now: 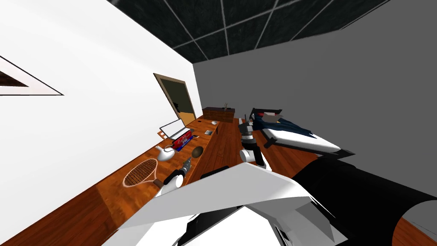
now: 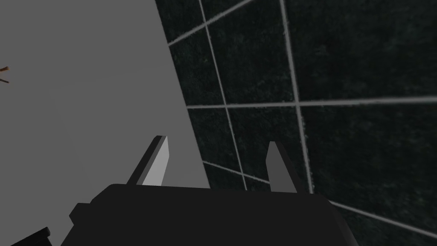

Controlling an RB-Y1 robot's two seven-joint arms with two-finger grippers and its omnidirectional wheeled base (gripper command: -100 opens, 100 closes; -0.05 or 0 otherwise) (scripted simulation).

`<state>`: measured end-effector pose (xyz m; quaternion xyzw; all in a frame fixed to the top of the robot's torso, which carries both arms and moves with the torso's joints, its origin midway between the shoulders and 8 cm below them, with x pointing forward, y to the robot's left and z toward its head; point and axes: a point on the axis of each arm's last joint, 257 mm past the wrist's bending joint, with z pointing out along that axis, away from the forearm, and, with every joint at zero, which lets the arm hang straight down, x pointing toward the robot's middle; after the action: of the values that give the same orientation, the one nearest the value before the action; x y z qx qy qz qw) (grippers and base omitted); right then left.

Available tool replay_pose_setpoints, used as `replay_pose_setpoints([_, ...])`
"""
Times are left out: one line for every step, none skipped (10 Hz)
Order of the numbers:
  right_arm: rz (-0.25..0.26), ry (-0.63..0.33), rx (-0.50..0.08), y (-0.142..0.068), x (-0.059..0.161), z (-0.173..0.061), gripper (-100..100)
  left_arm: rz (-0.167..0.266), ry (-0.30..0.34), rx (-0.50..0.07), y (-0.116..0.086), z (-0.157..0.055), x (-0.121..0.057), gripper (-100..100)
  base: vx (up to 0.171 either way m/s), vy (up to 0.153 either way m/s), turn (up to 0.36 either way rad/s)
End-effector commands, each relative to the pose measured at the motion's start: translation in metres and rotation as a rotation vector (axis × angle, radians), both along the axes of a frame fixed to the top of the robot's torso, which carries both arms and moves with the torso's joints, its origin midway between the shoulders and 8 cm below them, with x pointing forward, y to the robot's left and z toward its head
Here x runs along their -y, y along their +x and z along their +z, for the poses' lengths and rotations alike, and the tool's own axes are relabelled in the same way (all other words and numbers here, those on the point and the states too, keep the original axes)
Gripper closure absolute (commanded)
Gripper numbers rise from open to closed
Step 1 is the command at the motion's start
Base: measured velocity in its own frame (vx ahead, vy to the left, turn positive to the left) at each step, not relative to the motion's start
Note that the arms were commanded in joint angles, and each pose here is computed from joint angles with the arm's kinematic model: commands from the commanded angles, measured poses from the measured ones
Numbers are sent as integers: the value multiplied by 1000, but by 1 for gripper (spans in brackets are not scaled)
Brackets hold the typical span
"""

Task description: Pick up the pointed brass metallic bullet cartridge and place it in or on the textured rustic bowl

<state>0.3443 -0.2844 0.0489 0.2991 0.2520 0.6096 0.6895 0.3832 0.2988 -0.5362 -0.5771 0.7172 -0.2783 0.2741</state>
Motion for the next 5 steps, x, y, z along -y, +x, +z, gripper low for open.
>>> replay_pose_setpoints([0,0,0,0,0,0,0,3,13,-43,-12,-13,-9,-100,15,13,-106])
replay_pose_setpoints([0,0,0,0,0,0,0,1,25,-92,-20,-24,-19,-100,20,10,-178])
replay_pose_setpoints([0,0,0,0,0,0,0,-4,33,-127,-25,-31,-26,-100,28,16,-284])
replay_pose_setpoints([0,0,0,0,0,0,0,5,41,-148,-33,-37,-32,-100,21,20,-114])
replay_pose_setpoints([0,0,0,0,0,0,0,5,50,-187,-40,-44,-41,-100,17,18,-187])
